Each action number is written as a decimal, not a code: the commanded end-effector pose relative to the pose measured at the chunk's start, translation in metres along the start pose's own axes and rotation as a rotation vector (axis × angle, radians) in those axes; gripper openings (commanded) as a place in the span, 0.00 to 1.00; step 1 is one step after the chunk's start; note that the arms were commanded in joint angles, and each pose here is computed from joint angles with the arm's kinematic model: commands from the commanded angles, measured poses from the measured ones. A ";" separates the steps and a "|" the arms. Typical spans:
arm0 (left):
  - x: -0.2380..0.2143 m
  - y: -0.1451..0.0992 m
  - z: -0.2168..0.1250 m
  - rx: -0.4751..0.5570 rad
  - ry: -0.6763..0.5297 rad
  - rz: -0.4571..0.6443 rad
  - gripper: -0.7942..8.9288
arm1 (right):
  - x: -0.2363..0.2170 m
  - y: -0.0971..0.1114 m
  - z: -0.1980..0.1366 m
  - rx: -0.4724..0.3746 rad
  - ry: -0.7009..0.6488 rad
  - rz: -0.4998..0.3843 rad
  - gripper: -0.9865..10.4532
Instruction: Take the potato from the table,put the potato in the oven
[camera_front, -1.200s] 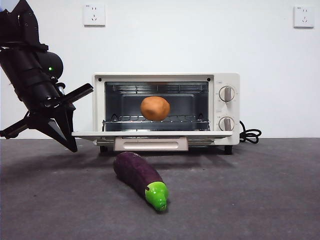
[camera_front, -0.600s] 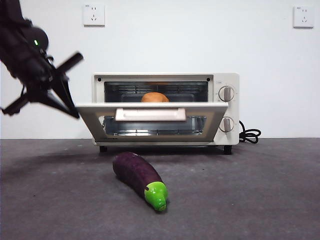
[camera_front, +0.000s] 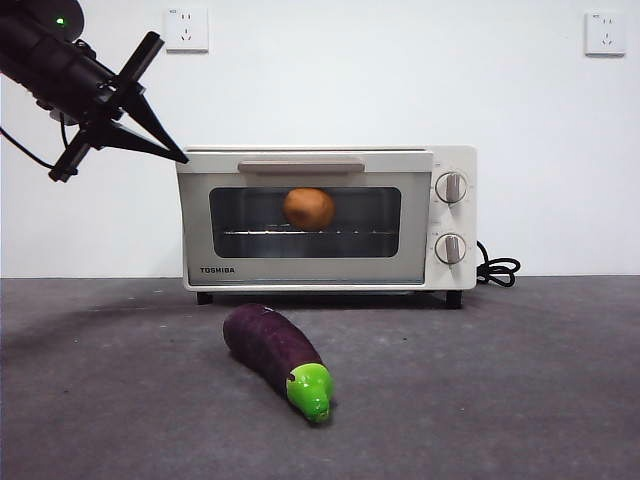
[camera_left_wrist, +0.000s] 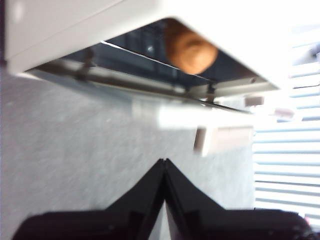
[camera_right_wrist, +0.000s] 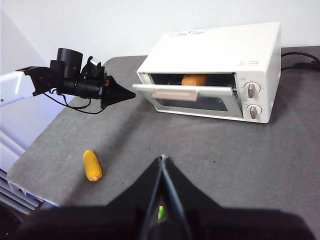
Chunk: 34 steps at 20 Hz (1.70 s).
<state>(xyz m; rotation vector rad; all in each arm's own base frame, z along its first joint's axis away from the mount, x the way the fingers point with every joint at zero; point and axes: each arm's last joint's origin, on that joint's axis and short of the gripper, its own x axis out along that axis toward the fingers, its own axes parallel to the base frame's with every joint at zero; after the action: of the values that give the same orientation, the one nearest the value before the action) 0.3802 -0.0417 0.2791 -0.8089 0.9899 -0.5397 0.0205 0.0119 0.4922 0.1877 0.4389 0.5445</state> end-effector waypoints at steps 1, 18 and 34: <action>0.003 -0.003 0.003 -0.027 -0.030 -0.016 0.07 | 0.001 -0.001 -0.003 -0.003 0.021 -0.011 0.08; -0.009 -0.020 0.000 0.087 0.022 -0.173 0.07 | 0.001 -0.001 -0.002 -0.008 0.011 -0.029 0.09; -0.134 -0.107 -0.078 0.510 -0.203 -0.004 0.08 | 0.036 0.015 0.005 -0.205 -0.041 -0.349 0.09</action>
<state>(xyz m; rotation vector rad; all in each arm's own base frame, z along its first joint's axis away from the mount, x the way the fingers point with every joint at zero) 0.2553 -0.0358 0.4020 -0.4505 0.6737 -0.6399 0.0409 0.0398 0.4914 -0.0267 0.3568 0.2787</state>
